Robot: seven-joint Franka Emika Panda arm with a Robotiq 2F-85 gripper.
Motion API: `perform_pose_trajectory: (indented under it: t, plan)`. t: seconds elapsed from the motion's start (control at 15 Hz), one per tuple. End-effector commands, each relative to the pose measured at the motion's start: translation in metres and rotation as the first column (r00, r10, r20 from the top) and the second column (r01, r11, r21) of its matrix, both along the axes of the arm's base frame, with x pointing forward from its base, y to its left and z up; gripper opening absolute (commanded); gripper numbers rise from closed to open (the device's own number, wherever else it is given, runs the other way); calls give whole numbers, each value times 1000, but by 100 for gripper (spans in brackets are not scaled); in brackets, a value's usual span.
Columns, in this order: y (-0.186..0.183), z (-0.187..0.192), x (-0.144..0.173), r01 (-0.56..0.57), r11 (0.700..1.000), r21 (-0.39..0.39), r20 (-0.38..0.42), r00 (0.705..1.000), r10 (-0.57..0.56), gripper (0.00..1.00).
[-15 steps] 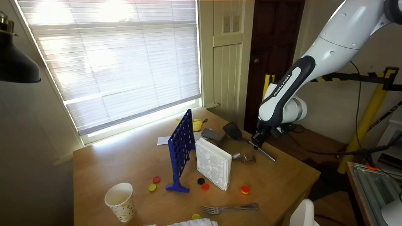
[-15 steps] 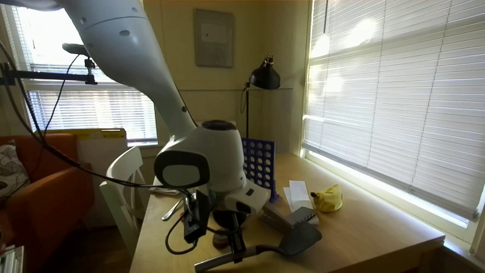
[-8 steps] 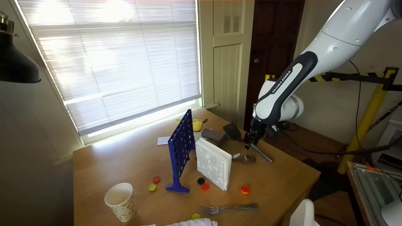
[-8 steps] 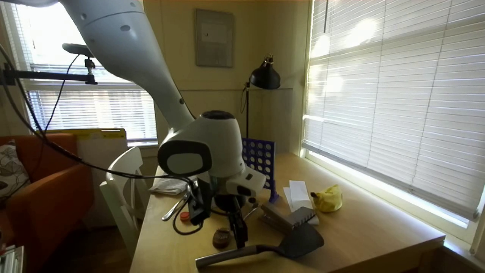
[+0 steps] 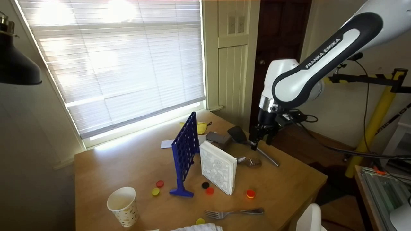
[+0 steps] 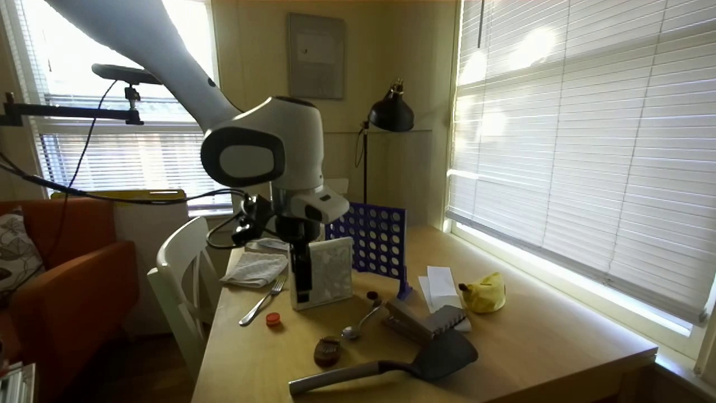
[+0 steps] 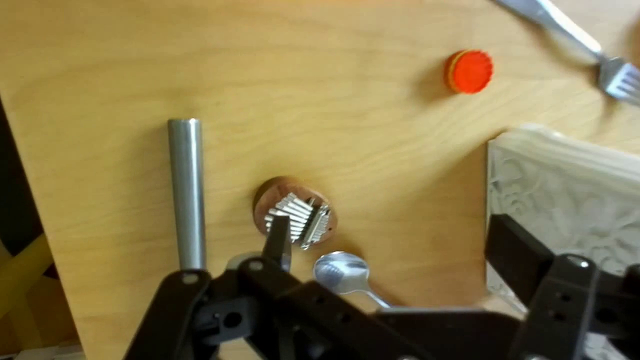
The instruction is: Move the fork using the spatula
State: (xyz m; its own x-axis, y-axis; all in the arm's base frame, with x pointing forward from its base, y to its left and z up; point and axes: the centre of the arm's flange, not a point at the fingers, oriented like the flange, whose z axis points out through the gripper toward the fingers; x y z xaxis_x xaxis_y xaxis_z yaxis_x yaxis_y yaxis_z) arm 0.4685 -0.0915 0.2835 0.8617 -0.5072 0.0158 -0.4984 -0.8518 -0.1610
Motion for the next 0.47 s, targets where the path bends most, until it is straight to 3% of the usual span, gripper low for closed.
perform_pose_trajectory:
  t: [0.0,0.07,0.4]
  plan:
    - [39,51,-31,49,999,21,-58,997,-48,100]
    - [21,22,-10,23,999,25,-26,999,-23,100]
    - [33,40,-23,44,999,30,-43,998,-43,100]
